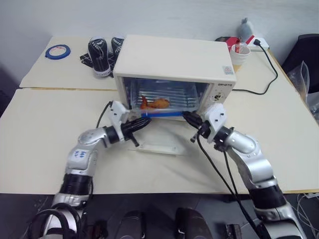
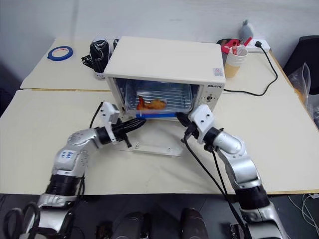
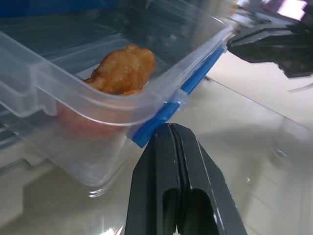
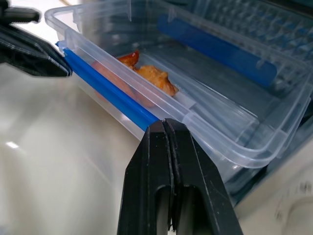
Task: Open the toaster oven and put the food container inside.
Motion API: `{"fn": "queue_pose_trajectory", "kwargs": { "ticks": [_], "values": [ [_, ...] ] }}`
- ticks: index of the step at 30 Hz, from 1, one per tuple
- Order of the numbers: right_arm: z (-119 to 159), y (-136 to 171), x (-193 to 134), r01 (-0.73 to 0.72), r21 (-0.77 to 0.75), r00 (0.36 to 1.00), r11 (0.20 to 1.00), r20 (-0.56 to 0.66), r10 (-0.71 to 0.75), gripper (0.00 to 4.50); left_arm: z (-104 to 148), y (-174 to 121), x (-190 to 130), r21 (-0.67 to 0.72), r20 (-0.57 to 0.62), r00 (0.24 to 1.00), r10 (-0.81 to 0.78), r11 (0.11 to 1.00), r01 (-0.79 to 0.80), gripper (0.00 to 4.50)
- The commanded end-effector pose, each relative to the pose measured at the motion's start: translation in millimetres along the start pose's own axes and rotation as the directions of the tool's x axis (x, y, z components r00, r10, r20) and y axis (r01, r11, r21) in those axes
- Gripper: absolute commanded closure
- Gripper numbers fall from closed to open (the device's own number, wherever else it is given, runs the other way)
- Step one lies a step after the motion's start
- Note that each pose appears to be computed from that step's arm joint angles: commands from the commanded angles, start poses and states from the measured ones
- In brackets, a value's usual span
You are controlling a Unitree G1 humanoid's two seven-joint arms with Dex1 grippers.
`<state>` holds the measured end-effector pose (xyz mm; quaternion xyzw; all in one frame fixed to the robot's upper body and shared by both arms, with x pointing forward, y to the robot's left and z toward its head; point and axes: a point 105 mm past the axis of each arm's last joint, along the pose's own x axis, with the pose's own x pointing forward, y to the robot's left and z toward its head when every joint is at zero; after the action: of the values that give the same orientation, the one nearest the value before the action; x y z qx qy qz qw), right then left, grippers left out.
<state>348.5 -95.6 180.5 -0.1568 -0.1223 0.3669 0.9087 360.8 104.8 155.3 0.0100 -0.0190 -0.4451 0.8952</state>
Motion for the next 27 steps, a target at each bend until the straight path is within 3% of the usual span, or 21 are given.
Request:
{"fn": "queue_pose_trajectory", "kwargs": {
  "ticks": [1,9,14,17,21,27],
  "values": [
    [5.9,-8.4,10.1,0.035,-0.047,0.998,0.998,0.053,-0.033,4.47,17.2,18.4,10.7,0.069,0.066,0.99,0.122,0.99,-0.127,4.5],
    [13.1,-5.9,2.2,-0.026,-0.03,0.995,0.999,0.095,0.029,4.47,21.2,26.7,11.8,0.073,0.096,0.985,0.143,0.986,-0.151,4.5],
    [17.6,-7.1,-43.0,-0.083,-0.004,0.994,0.997,0.076,0.083,4.47,36.2,4.0,-30.5,0.062,0.112,0.991,-0.067,0.996,0.06,4.5],
    [15.1,-7.9,-72.1,-0.126,0.021,0.991,0.992,0.045,0.125,4.5,43.8,-1.2,-65.1,0.079,0.088,0.987,-0.134,0.989,0.127,3.9],
    [-21.4,-14.1,-116.3,-0.197,0.021,0.973,0.98,-0.123,0.198,4.5,41.5,-1.1,-124.7,0.122,-0.046,0.983,-0.177,0.976,0.181,2.72],
    [-67.6,-2.2,-124.7,-0.299,0.101,0.921,0.949,-0.23,0.315,4.5,19.0,-4.4,-171.1,0.098,-0.145,0.979,-0.141,0.983,0.156,0.98]
  ]
}}
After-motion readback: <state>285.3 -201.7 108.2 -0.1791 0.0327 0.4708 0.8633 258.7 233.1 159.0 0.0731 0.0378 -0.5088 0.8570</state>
